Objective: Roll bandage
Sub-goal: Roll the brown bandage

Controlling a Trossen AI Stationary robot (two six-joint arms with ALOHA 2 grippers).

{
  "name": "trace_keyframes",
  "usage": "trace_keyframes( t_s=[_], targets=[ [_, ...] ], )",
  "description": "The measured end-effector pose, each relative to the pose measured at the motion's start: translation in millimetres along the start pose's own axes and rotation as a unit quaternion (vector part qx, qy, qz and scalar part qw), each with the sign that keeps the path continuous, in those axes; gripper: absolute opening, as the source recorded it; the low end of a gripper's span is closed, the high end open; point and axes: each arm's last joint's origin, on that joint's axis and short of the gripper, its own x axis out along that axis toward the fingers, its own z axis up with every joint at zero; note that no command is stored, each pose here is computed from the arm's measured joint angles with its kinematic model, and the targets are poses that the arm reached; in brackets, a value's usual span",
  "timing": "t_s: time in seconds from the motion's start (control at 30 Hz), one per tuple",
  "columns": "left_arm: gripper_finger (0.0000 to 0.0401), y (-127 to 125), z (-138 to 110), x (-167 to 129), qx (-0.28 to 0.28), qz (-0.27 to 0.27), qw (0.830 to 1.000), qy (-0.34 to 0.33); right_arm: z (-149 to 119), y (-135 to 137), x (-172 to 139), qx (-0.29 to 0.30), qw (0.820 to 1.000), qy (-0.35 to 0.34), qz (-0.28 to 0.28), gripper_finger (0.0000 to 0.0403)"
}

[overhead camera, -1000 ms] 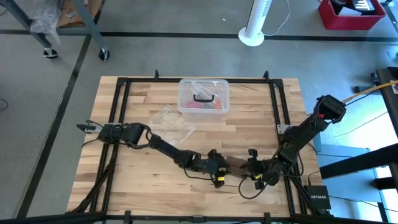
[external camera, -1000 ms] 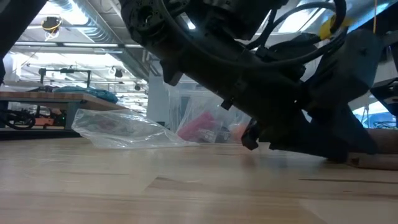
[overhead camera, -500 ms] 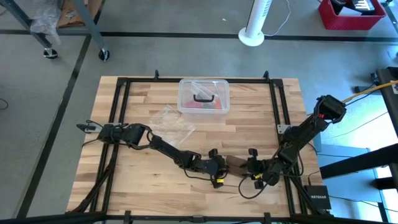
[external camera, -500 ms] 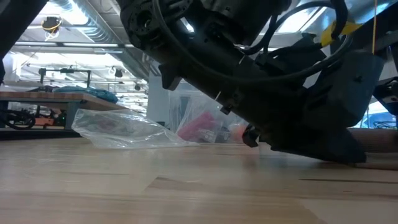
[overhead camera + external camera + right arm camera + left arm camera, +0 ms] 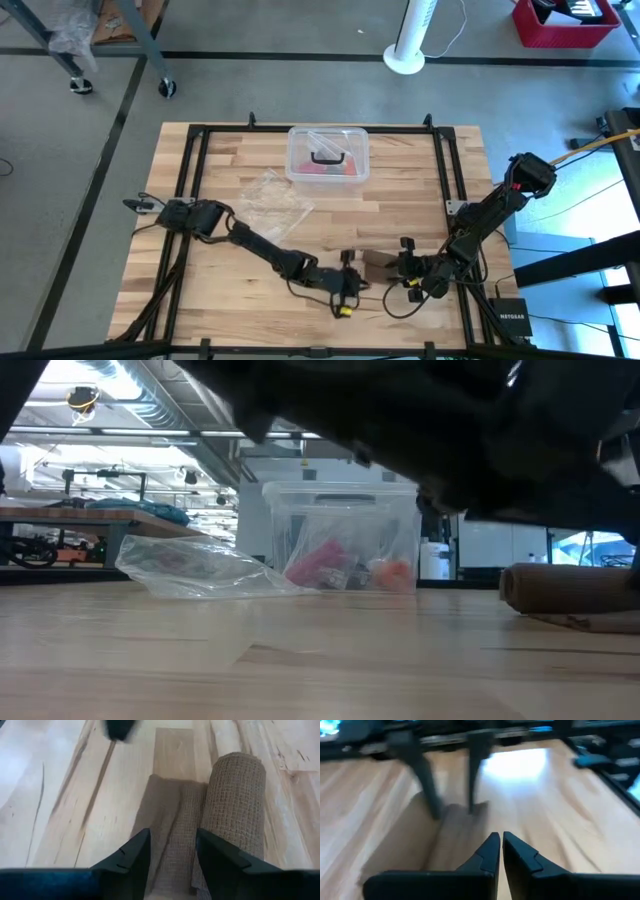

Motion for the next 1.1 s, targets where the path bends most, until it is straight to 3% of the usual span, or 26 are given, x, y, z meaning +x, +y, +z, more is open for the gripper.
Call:
trace_keyframes(
  t_s=[0.2,0.33,0.47,0.57,0.73,1.1],
  targets=[
    [0.0002,-21,-5,-7,0.043,-0.02,0.999,0.011,0,0,0,0.001,1.0,0.0,-0.001,0.016],
    [0.0006,-13,-8,-4,0.003,0.004,1.0,0.022,0,0,0,0.0,1.0,0.0,-0.001,0.016],
    [0.0039,10,-6,3,-0.069,0.034,0.997,0.02,0,0,0,0.0,1.0,0.0,-0.001,0.016],
    [0.0082,23,-11,10,-0.109,0.016,0.993,0.034,0,0,0,0.0,1.0,0.0,-0.001,0.016],
    [0.0138,30,-16,15,-0.113,0.004,0.993,0.039,0,0,0,-0.003,1.0,0.001,-0.002,0.016],
    [0.0156,39,-35,27,-0.125,0.022,0.991,0.047,0,-1,0,-0.014,1.0,-0.002,-0.006,0.016]
  ],
)
